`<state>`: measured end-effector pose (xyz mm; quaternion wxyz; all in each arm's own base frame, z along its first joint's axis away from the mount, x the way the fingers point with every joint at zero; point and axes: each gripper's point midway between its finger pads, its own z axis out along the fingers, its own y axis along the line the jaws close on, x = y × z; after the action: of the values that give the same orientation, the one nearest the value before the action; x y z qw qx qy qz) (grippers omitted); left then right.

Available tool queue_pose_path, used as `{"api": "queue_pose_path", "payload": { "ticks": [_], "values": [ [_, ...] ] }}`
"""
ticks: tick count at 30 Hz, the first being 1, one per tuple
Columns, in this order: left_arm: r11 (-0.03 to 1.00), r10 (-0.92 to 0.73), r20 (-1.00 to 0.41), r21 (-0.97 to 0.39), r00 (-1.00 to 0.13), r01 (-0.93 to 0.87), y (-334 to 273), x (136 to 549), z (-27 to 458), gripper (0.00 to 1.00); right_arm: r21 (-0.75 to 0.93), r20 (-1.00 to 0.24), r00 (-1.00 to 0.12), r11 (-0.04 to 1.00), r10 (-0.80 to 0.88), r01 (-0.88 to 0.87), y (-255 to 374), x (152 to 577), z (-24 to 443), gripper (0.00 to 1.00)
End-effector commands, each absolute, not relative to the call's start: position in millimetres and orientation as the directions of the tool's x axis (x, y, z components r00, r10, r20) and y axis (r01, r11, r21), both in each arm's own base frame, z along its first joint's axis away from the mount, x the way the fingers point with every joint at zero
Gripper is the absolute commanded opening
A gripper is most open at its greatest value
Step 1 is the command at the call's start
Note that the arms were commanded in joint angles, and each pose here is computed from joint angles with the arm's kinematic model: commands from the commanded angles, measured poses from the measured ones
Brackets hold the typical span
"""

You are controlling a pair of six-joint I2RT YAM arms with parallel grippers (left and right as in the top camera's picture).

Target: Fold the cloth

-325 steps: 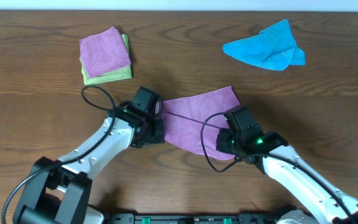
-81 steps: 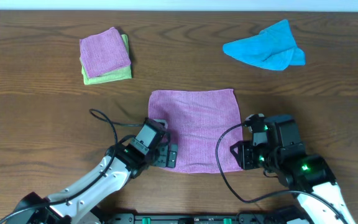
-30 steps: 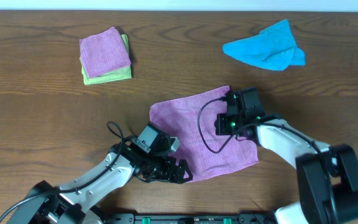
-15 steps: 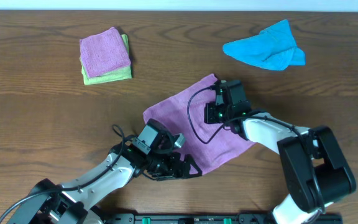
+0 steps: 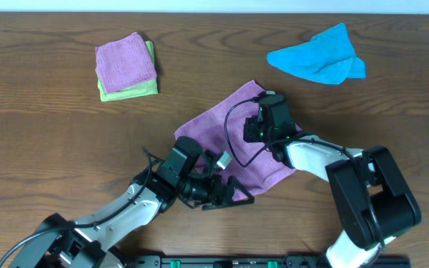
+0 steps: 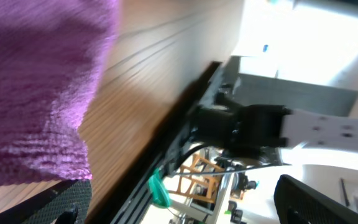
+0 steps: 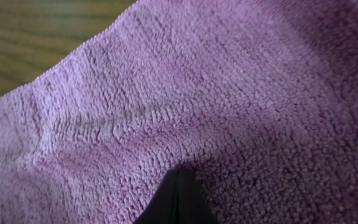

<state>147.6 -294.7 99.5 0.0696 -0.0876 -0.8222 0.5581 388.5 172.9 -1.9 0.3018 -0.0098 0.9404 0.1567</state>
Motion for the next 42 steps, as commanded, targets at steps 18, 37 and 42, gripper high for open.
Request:
{"api": "queue_pose_path", "payload": {
  "ticks": [18,37,42],
  "values": [
    [0.209,0.278,-0.060,-0.970,-0.959,0.121,-306.6,147.6,133.6,0.95,0.217,-0.516,-0.853,0.975,0.081,-0.038,154.9,376.9,-41.2,0.04],
    [0.583,-0.003,-0.172,-0.801,-0.985,0.138,-249.9,217.1,60.8,0.96,0.244,-0.472,-0.879,0.968,0.070,-0.055,159.0,367.4,-44.9,0.02],
    [0.622,-0.103,-0.226,-0.774,-0.969,0.115,-234.9,250.9,67.4,0.95,0.237,-0.454,-0.889,0.970,0.065,-0.050,157.2,362.8,-47.9,0.02]
  ]
}}
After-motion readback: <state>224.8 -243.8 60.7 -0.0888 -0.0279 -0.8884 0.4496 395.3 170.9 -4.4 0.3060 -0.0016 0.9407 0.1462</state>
